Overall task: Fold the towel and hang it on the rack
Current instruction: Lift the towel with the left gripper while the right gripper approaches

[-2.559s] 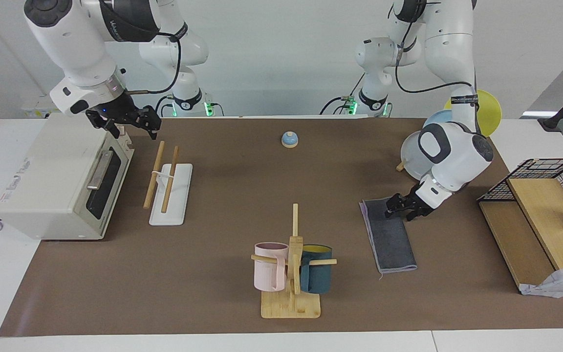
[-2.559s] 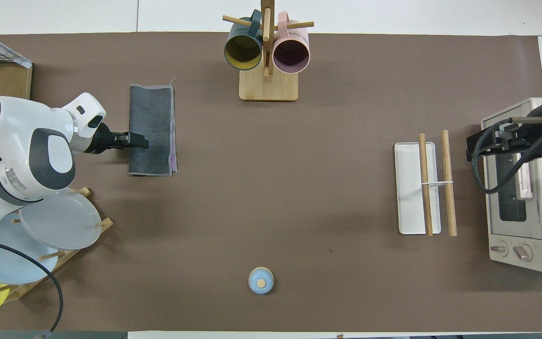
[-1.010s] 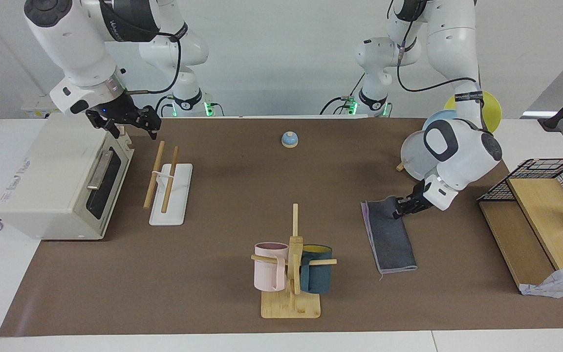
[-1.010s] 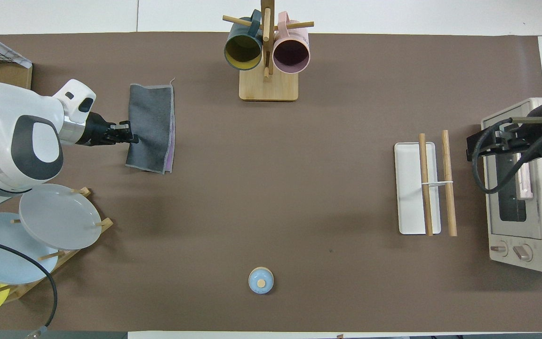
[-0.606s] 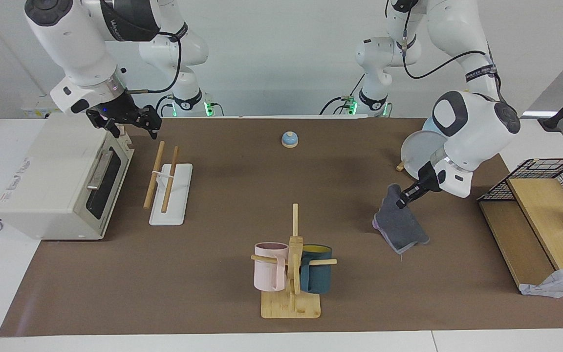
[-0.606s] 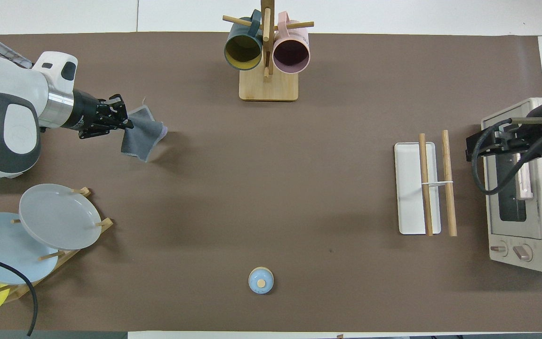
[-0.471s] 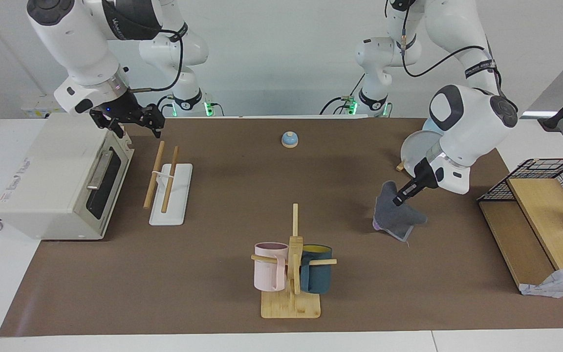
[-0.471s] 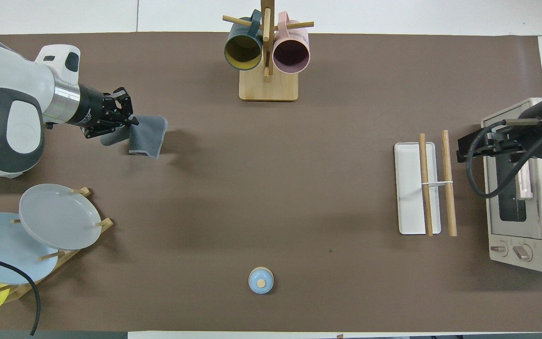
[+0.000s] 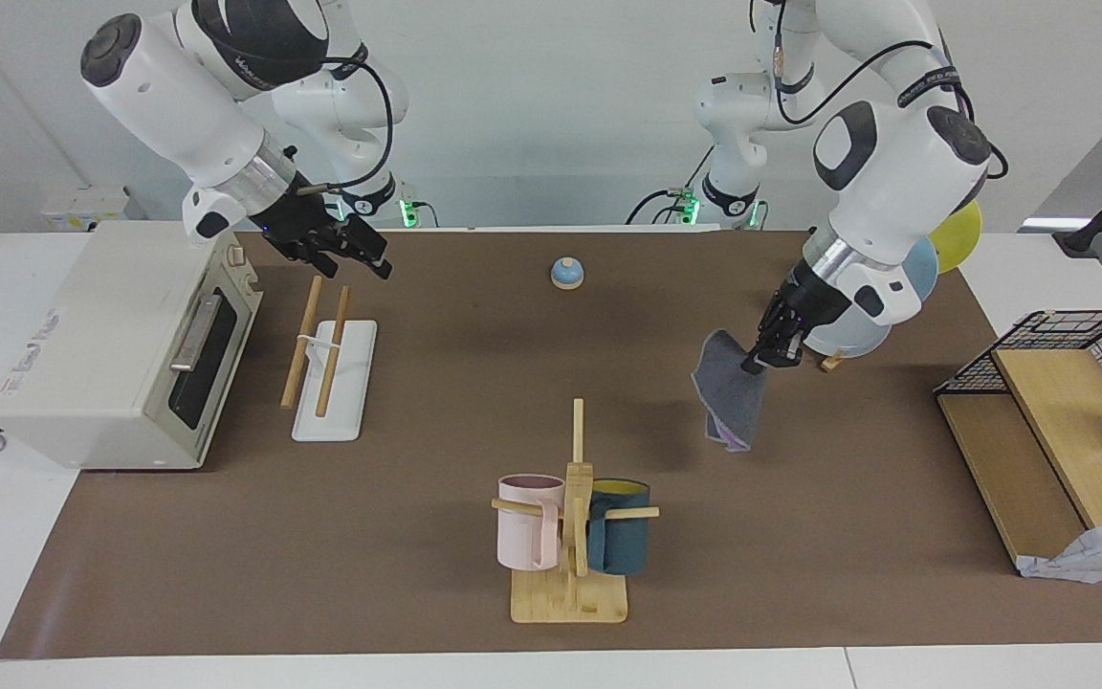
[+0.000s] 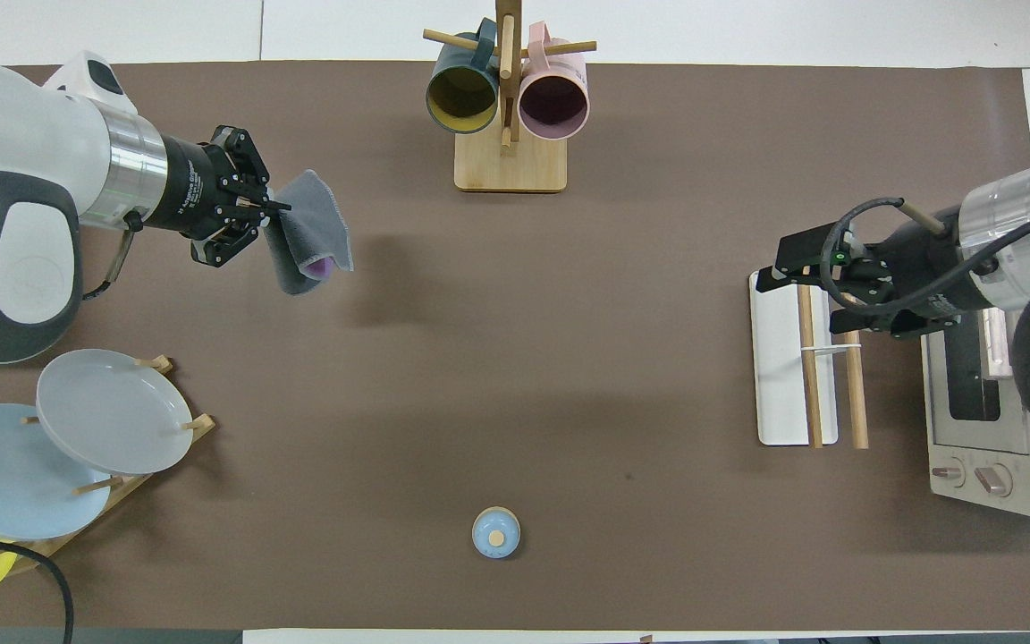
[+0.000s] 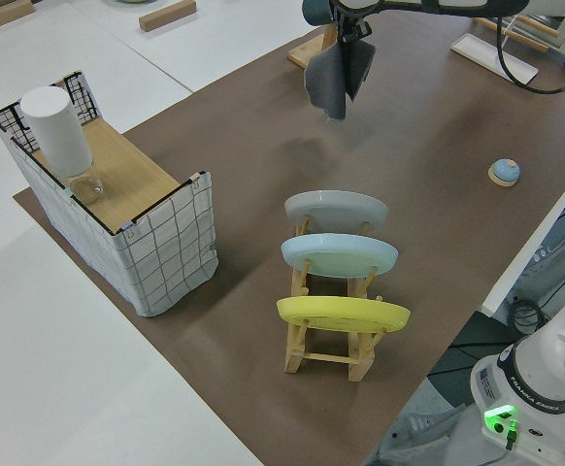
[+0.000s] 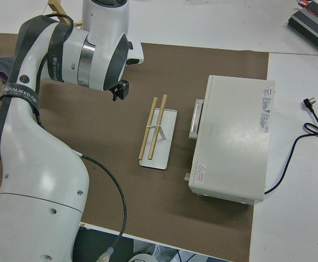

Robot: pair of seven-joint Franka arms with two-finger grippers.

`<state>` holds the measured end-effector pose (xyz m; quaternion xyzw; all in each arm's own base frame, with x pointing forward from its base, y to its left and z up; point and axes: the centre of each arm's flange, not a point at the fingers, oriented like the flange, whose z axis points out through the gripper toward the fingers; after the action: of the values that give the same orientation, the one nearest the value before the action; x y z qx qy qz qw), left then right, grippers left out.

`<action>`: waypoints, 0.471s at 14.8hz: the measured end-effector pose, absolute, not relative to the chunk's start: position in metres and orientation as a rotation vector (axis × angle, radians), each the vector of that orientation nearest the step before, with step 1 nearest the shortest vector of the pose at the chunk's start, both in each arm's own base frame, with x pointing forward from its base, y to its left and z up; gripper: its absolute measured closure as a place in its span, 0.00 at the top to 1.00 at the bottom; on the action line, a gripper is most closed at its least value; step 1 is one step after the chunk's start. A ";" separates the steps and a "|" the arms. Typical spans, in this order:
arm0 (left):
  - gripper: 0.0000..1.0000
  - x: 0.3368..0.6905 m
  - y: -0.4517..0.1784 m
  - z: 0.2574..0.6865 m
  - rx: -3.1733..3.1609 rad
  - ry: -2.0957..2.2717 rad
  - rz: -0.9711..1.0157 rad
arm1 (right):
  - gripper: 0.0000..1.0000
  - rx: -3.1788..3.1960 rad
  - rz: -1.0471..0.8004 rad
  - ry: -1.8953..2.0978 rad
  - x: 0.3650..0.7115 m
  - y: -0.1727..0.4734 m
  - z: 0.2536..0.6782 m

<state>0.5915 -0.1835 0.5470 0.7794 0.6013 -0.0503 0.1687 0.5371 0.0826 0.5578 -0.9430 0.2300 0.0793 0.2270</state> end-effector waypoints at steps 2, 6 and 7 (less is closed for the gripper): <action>0.02 0.581 -0.199 0.564 2.077 1.849 -0.173 | 1.00 -2.432 0.262 0.841 0.535 0.109 0.553; 0.02 0.573 -0.224 0.579 1.787 2.094 -0.243 | 1.00 -2.059 0.378 1.204 0.535 0.174 0.558; 0.02 0.571 -0.230 0.581 1.707 2.149 -0.260 | 1.00 -1.978 0.406 1.264 0.534 0.186 0.558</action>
<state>0.5713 -0.2302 0.5809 0.6077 0.7652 -0.0925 0.1911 0.5336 0.1863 0.5578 -0.7711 0.4929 0.1583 0.3708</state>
